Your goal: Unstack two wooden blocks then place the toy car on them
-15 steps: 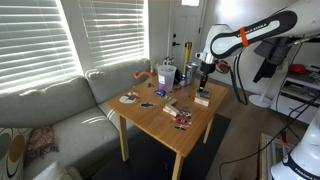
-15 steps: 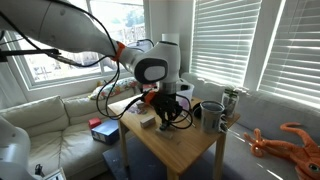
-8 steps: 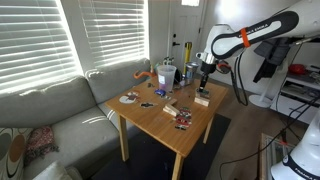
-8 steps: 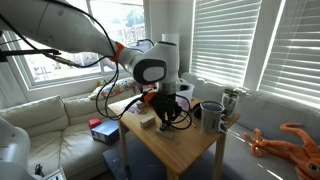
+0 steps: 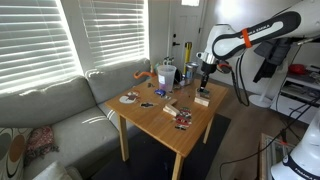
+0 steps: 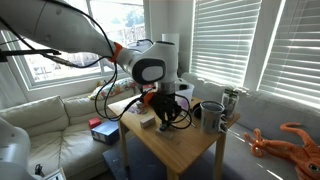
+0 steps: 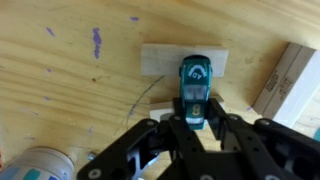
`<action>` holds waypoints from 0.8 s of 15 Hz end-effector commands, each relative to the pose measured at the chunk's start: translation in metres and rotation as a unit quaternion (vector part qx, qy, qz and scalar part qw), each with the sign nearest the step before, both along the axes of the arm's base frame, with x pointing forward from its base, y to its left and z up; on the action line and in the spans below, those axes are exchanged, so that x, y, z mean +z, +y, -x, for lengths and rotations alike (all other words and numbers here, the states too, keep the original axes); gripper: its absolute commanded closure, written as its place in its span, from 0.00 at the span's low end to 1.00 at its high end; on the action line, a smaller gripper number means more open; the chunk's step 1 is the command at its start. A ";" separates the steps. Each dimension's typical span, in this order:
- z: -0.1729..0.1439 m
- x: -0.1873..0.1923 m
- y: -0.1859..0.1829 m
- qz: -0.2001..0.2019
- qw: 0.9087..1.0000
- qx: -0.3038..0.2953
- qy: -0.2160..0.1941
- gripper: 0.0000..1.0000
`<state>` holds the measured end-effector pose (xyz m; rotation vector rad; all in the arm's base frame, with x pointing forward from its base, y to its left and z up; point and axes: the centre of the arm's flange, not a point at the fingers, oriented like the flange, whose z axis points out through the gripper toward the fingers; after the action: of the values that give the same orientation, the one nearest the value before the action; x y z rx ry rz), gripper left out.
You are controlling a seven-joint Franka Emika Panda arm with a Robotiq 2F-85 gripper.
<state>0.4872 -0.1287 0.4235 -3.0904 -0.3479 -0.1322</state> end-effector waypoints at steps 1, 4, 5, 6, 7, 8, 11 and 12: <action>0.020 0.006 0.008 0.007 1.000 -0.020 -0.011 0.93; 0.024 0.005 0.008 0.007 0.999 -0.030 -0.011 0.93; 0.025 0.004 0.008 0.008 0.999 -0.032 -0.012 0.93; 0.025 0.004 0.008 0.009 0.999 -0.032 -0.014 0.93; 0.024 0.003 0.008 0.010 0.999 -0.031 -0.017 0.93; 0.024 0.003 0.009 0.013 0.999 -0.031 -0.019 0.93; 0.021 0.002 0.009 0.016 0.999 -0.026 -0.029 0.93; 0.021 0.001 0.010 0.016 0.999 -0.025 -0.031 0.93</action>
<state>0.4738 -0.1254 0.4239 -3.1133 -0.2796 -0.1846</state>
